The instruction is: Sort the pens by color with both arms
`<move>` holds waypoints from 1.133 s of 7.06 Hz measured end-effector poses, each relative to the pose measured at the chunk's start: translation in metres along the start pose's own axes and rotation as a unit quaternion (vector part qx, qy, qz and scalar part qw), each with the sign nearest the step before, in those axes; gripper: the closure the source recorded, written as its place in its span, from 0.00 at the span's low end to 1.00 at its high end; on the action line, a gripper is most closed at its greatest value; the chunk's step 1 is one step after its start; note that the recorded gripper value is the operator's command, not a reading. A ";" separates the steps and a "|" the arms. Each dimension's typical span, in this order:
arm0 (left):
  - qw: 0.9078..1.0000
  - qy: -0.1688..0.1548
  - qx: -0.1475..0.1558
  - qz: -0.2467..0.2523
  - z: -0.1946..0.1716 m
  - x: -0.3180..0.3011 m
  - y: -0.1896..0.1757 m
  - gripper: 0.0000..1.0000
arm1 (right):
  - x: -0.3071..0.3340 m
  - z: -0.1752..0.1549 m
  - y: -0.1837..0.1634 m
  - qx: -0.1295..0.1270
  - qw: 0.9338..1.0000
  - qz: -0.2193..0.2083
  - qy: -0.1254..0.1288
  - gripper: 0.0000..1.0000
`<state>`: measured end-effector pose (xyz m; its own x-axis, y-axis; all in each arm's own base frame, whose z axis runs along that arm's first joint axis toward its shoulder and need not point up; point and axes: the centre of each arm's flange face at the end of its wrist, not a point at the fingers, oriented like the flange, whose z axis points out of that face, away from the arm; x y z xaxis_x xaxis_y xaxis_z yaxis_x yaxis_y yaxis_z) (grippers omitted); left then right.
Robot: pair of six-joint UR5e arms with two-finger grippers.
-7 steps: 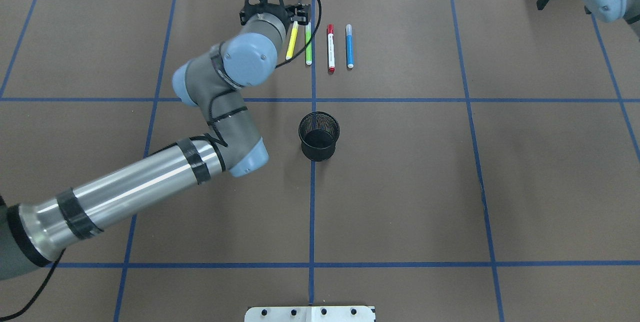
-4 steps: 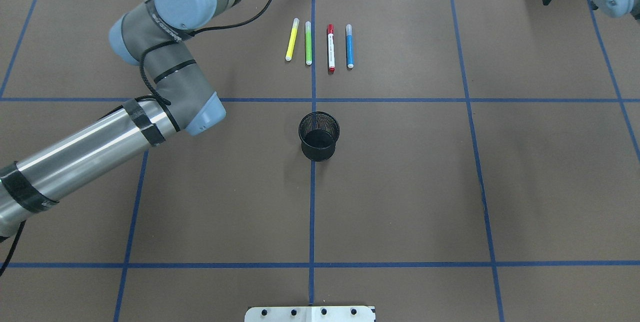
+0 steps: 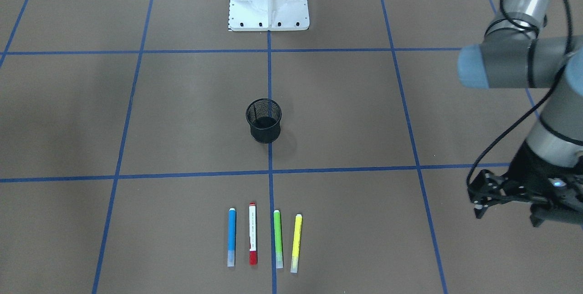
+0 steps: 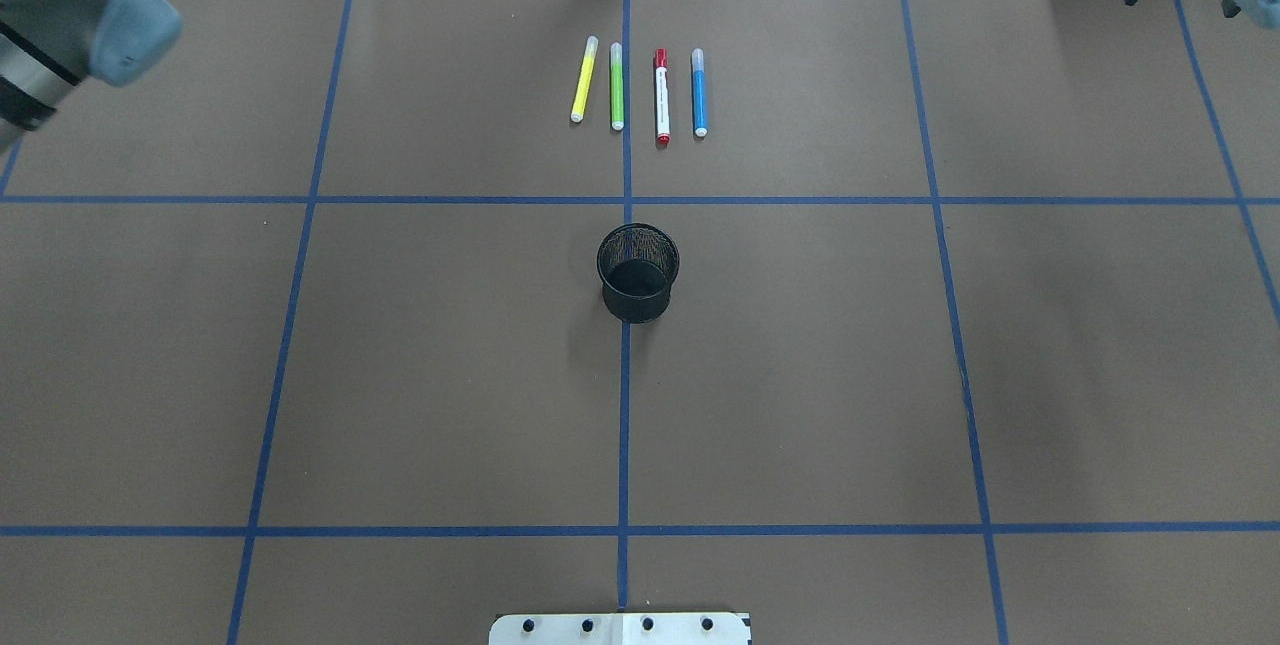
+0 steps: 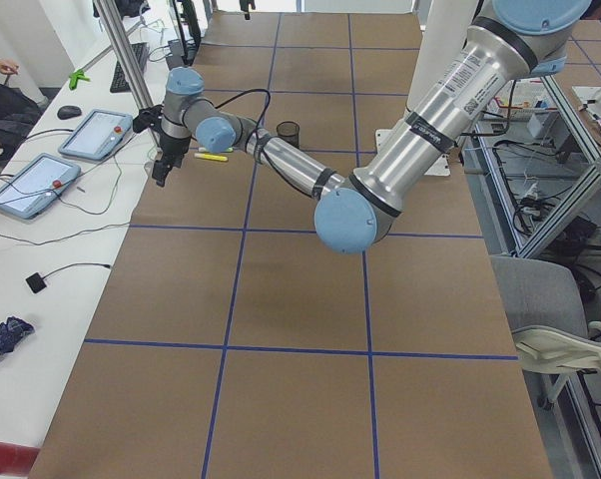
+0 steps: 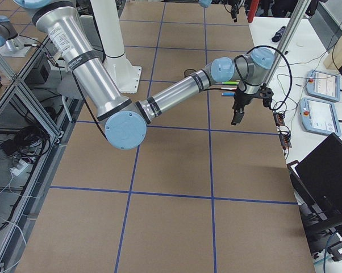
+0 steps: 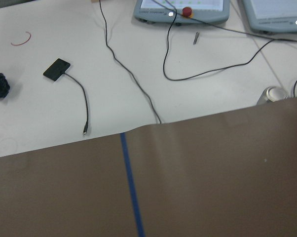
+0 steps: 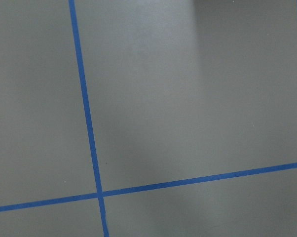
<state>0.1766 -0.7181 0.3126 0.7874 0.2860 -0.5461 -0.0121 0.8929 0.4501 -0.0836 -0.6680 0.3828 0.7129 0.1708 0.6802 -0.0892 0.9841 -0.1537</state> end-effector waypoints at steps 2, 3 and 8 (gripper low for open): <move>0.990 -0.011 -0.112 0.086 -0.031 -0.066 0.047 0.00 | 0.010 0.004 0.007 -0.012 1.000 0.005 -0.021 0.00; 0.984 -0.008 -0.152 0.090 -0.013 -0.097 0.090 0.00 | 0.024 0.016 0.013 -0.021 0.999 0.012 -0.025 0.00; 0.982 0.035 -0.185 -0.034 0.024 -0.335 0.228 0.00 | 0.236 0.063 0.067 -0.048 0.998 -0.036 -0.014 0.00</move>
<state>-0.0749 -0.6188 0.6148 0.7496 0.2332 -0.6194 -0.1940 0.9722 0.1313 0.0353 -0.5585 0.5779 0.6956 0.1021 0.7111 0.0299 0.9849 -0.1707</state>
